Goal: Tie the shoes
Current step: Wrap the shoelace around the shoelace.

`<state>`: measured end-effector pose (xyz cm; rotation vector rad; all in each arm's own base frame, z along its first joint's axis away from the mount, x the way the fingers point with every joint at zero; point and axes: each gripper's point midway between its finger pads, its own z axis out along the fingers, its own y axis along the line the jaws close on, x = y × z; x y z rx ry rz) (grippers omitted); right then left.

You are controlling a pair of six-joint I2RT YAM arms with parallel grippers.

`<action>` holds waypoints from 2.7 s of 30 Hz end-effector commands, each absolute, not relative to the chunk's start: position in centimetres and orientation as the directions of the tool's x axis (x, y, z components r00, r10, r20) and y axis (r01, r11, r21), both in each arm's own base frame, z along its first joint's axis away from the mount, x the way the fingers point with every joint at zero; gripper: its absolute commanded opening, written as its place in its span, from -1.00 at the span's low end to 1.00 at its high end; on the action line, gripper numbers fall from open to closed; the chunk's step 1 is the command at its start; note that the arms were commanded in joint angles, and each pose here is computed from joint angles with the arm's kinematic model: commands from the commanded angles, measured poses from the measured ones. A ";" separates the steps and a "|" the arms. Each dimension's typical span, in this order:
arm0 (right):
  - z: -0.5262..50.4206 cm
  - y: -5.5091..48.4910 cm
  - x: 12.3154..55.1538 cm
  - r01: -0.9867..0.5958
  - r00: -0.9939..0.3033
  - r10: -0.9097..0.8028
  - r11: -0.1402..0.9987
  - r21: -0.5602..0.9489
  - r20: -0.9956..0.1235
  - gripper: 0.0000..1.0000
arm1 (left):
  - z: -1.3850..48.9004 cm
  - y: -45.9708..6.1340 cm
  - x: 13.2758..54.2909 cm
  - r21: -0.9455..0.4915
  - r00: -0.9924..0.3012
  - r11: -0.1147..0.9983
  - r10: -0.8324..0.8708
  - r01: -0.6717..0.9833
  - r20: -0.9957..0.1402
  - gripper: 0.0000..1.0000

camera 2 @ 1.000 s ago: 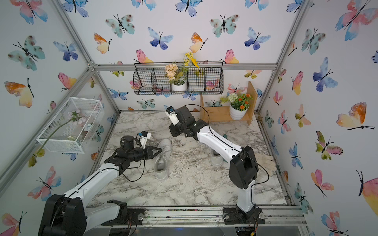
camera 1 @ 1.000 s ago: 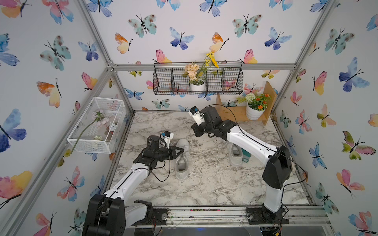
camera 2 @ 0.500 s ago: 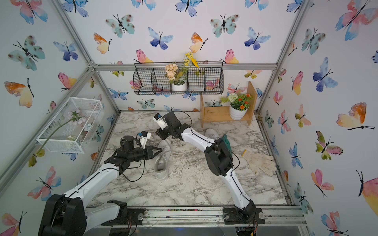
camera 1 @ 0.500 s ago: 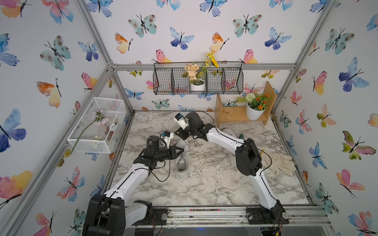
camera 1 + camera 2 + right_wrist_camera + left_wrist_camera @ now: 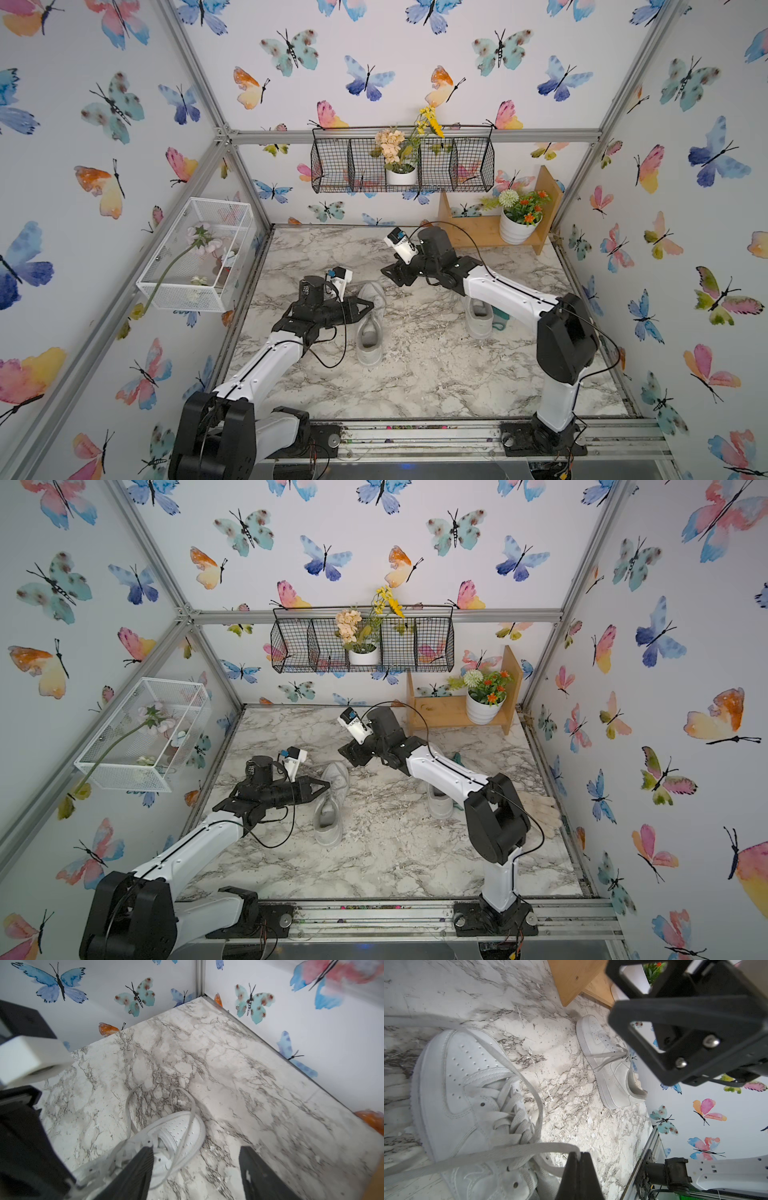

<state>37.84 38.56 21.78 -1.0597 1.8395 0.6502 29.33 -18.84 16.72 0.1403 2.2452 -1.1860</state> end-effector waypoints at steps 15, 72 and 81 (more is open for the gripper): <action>18.0 41.9 29.1 -0.988 -0.151 -0.282 0.055 0.141 -0.947 0.34 | 18.5 -19.1 30.9 -0.698 -0.792 0.606 -0.176 0.382 -0.585 -1.00; 15.6 45.6 29.1 -0.984 -0.176 -0.370 0.052 0.168 -0.912 -0.96 | 4.1 -7.9 43.5 -0.267 -0.916 0.962 -0.163 -0.064 -0.366 0.11; 15.5 45.8 29.0 -0.985 -0.174 -0.377 0.059 0.164 -0.910 -0.96 | 0.9 -8.5 44.5 -0.225 -0.938 0.972 -0.137 -0.066 -0.320 -0.10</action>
